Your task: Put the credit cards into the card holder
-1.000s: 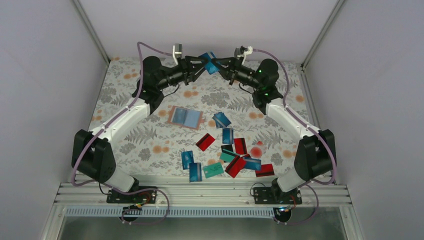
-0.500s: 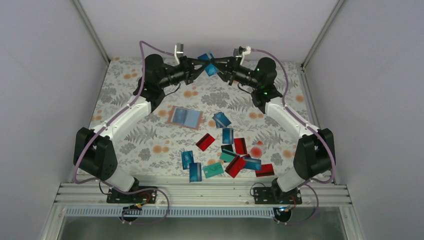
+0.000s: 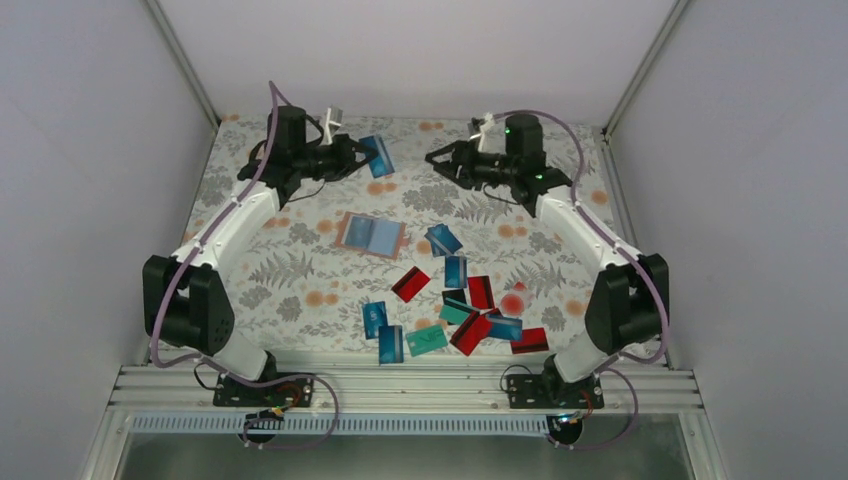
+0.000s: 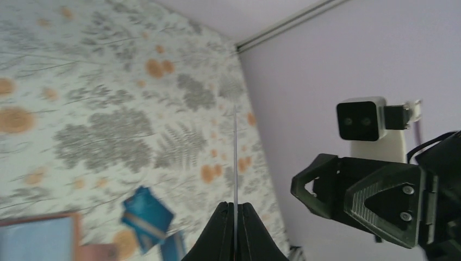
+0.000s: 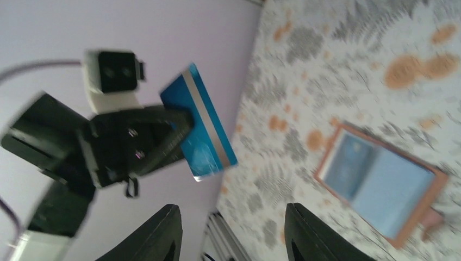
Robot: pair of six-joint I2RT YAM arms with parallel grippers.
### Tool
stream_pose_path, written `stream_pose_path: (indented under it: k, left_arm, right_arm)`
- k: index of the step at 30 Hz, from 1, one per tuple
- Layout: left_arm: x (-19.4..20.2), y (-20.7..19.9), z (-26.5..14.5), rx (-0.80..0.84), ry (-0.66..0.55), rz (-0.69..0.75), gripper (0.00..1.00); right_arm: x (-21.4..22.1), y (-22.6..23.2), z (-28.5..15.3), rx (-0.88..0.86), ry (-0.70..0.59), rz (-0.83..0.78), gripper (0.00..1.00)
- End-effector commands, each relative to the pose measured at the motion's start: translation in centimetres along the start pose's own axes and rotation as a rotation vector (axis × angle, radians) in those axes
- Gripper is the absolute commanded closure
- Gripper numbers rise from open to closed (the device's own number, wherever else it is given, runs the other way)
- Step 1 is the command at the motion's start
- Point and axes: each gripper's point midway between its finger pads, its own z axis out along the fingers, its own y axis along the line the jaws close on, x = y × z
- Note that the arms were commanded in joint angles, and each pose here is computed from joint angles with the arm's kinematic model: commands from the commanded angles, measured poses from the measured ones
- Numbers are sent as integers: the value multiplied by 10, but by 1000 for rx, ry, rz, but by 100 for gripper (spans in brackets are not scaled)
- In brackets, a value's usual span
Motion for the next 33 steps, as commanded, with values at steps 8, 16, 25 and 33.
stream_pose_path:
  k: [8, 16, 25, 33]
  left_arm:
    - [54, 110, 7, -128, 160, 85, 98]
    - [73, 153, 17, -176, 207, 87, 98]
    - [76, 173, 25, -172, 203, 91, 98]
    - [74, 186, 35, -176, 219, 107, 98]
  right_arm:
    - [98, -71, 78, 159, 389, -98, 56]
    - [125, -105, 117, 229, 497, -62, 67]
    - [145, -149, 130, 284, 560, 17, 81]
    - [135, -179, 129, 370, 550, 62, 89]
